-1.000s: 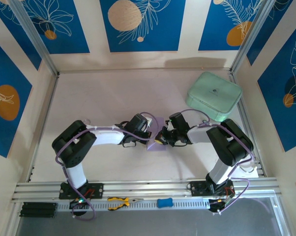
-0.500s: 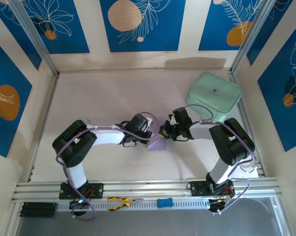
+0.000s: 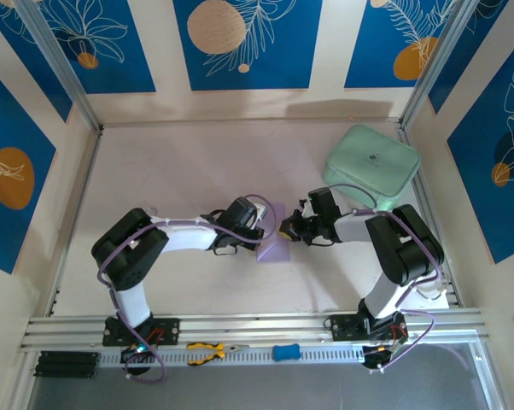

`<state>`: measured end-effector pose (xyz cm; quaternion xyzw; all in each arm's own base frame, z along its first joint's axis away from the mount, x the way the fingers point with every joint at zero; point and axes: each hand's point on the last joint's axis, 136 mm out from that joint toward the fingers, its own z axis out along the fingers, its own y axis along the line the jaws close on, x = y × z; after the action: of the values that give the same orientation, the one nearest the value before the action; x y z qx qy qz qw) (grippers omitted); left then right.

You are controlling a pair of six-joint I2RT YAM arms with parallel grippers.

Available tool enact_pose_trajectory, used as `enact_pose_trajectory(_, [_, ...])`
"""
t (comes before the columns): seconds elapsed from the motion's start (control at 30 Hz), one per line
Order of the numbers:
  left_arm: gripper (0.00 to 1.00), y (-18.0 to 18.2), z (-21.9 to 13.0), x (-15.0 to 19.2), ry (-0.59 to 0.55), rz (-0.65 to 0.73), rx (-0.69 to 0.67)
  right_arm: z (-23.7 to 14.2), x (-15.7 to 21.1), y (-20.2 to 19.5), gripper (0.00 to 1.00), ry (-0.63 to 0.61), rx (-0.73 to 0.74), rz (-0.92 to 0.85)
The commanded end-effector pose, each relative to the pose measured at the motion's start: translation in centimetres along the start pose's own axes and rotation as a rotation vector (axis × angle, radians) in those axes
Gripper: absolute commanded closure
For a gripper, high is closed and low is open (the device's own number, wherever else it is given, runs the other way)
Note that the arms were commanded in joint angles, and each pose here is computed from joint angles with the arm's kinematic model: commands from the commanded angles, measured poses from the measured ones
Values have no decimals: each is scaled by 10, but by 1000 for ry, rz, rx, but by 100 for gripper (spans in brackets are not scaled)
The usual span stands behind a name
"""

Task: Fold a paper plane with a square sheet of paper (pick it up from the middle)
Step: Fold the triangle a second time at the center of the table.

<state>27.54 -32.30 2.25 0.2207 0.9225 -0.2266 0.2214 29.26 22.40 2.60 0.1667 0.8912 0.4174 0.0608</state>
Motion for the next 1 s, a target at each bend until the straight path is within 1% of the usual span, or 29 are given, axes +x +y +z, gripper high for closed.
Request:
enact_pose_trajectory(0.0, [100, 10, 8, 24, 102, 4, -22, -3, -4, 3, 95, 19, -9, -16])
enact_pose_trajectory(0.17, [100, 10, 8, 24, 101, 3, -22, 7, -1, -38, 95, -1, 76, 83])
enact_pose_trajectory(0.23, [100, 10, 7, 24, 103, 3, -22, 7, -1, -45, 95, -11, 69, 120])
enact_pose_trajectory(0.4, [100, 11, 6, 26, 106, 3, -24, -3, -12, -36, 95, -68, 46, 109])
enact_pose_trajectory(0.5, [100, 11, 6, 26, 104, 4, -24, -12, -18, -14, 94, -84, -37, 72])
enact_pose_trajectory(0.6, [100, 10, 6, 26, 105, 3, -22, -18, -15, 9, 93, -62, -82, 3])
enact_pose_trajectory(0.73, [100, 11, 6, 25, 102, 2, -24, -15, 1, 25, 93, -13, -63, -68])
enact_pose_trajectory(0.8, [100, 10, 6, 25, 101, 3, -22, -9, 9, 27, 93, 2, -51, -73])
enact_pose_trajectory(0.97, [100, 10, 6, 25, 100, 3, -22, 5, 23, 13, 94, 36, -12, -44])
